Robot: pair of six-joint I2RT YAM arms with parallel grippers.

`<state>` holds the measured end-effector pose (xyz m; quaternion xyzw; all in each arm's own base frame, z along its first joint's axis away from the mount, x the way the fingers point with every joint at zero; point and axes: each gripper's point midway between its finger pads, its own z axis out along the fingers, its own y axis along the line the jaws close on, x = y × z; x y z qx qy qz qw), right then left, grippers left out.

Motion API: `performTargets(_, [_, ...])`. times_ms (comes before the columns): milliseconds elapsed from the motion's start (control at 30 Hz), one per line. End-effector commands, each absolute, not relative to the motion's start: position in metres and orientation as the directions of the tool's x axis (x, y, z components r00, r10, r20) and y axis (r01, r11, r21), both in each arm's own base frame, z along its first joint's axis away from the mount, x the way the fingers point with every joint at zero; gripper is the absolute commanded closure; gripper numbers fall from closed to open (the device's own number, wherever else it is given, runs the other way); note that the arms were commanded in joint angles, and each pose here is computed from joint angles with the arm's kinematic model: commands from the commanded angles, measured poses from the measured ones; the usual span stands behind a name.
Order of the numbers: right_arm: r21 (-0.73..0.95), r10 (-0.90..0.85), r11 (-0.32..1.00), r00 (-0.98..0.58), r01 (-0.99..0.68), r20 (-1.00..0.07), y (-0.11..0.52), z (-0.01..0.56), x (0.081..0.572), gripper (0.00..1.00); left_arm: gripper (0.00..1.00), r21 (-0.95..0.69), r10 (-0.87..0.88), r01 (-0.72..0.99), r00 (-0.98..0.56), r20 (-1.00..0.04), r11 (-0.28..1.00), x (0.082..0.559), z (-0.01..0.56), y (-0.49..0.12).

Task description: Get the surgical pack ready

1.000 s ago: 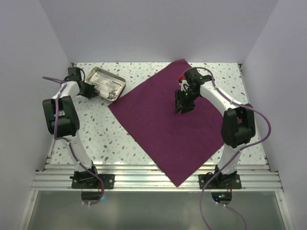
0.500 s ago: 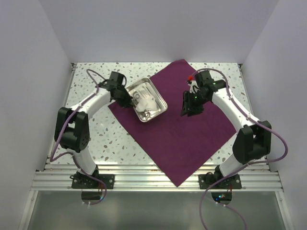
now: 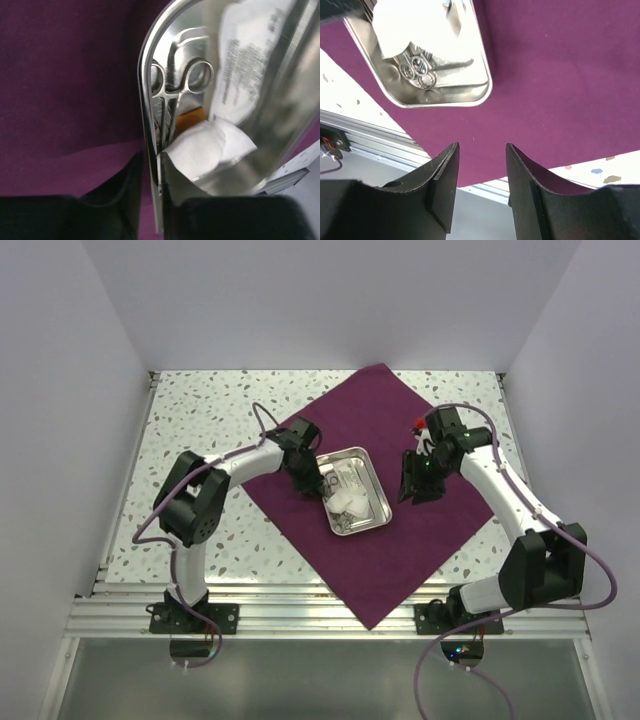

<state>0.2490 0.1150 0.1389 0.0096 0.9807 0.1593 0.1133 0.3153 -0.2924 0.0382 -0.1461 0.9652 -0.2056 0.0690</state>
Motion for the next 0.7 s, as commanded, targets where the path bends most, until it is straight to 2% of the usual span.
performTargets(0, [0.349,0.058,0.937,-0.978,-0.016,-0.201,0.118,0.142,0.238,0.54,0.72,-0.566,-0.309,-0.173,-0.939,-0.153,0.806,0.348,0.084,-0.319])
performTargets(133, [0.408,0.050,0.913,-0.988,-0.016,-0.149,0.129,0.132,0.228,0.43,0.54,-0.590,-0.266,-0.102,-0.944,-0.197,0.801,0.350,0.099,-0.321])
performTargets(233, [0.460,0.085,0.888,-0.990,0.024,-0.113,0.138,0.125,0.224,0.36,0.49,-0.584,-0.219,-0.044,-0.948,-0.232,0.810,0.351,0.110,-0.314])
performTargets(400, [0.511,0.191,0.848,-0.980,0.139,-0.052,0.159,0.116,0.226,0.35,0.47,-0.561,-0.204,-0.001,-0.932,-0.300,0.828,0.352,0.127,-0.276])
performTargets(467, [0.479,0.255,0.850,-0.967,0.218,-0.013,0.167,0.109,0.225,0.36,0.47,-0.543,-0.209,-0.014,-0.931,-0.299,0.840,0.348,0.122,-0.259])
performTargets(500, [0.465,0.281,0.849,-0.960,0.251,0.005,0.175,0.107,0.223,0.36,0.48,-0.536,-0.218,-0.007,-0.918,-0.331,0.844,0.353,0.126,-0.245])
performTargets(533, [0.437,0.307,0.859,-0.952,0.268,-0.020,0.175,0.103,0.229,0.36,0.49,-0.530,-0.223,-0.009,-0.914,-0.340,0.848,0.355,0.125,-0.237])
performTargets(667, [0.375,0.411,0.840,-0.911,0.391,0.028,0.185,0.087,0.230,0.40,0.53,-0.508,-0.234,-0.041,-0.917,-0.323,0.860,0.362,0.102,-0.206])
